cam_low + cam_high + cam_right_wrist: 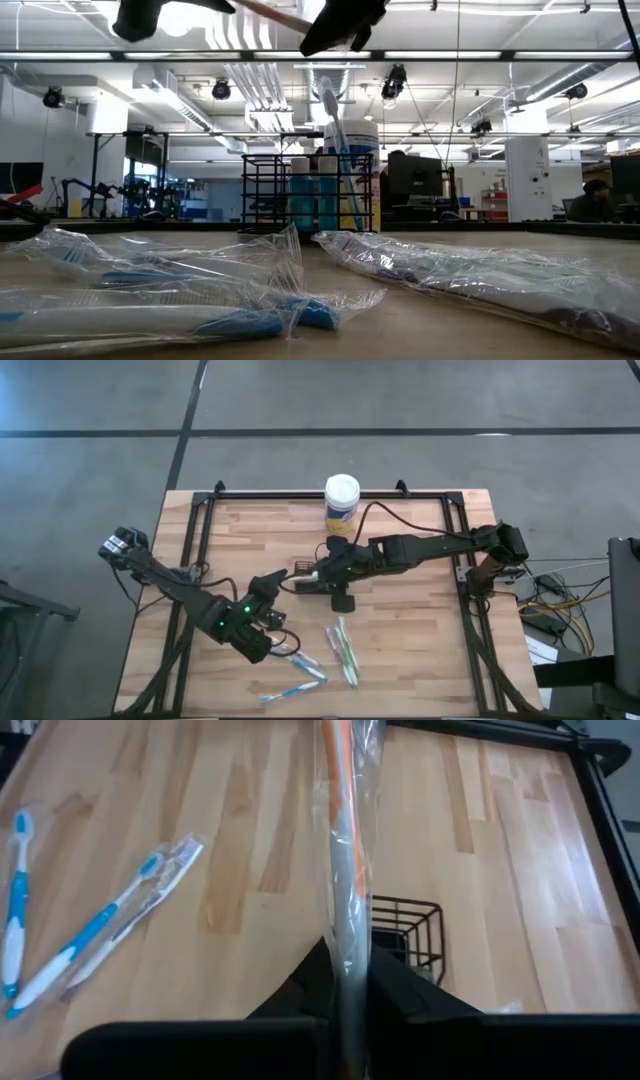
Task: Pick & Place toothbrushing station
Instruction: Put the orange toothbrush into the black wire organizer
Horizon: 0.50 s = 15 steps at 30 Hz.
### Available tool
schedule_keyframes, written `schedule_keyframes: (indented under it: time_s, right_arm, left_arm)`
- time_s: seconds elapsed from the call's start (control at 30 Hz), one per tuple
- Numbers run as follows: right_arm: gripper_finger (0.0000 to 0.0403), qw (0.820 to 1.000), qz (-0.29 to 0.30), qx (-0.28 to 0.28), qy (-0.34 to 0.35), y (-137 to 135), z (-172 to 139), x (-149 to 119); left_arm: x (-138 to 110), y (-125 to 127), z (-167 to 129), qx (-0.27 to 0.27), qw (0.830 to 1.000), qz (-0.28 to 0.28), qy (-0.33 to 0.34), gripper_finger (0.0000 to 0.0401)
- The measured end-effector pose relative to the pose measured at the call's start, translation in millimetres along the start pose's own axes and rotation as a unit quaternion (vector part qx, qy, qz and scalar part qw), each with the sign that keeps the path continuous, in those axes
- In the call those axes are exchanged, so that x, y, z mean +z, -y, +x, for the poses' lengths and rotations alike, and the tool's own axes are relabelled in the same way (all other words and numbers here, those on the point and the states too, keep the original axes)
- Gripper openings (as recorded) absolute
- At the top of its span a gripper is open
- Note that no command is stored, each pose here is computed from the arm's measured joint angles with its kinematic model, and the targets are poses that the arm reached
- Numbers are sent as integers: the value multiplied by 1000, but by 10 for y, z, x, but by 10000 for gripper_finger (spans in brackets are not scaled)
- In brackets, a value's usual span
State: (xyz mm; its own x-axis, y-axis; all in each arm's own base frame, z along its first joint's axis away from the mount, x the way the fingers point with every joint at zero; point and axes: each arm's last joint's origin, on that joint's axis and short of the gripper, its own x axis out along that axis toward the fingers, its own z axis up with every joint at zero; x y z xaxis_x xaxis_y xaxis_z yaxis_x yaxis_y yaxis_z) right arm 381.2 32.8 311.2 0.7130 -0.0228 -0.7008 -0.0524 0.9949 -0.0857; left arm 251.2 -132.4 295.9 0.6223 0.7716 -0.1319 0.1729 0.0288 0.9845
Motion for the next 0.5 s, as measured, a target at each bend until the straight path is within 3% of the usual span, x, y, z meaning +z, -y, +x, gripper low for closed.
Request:
schedule_keyframes:
  time_s: [0.27, 0.4, 0.5]
  right_arm:
    - [14, 1000, -9, 0, 2, 2, -19, 5]
    - [14, 1000, -24, -6, 10, 15, -80, 6]
    - [14, 999, -32, -12, 27, 30, -169, 11]
  left_arm:
    - [-12, -256, -276, 13, 998, -54, 39, 174]
    - [-235, -425, -491, 0, 985, -155, 83, 200]
    - [-489, -504, -621, -38, 960, -243, 131, 209]
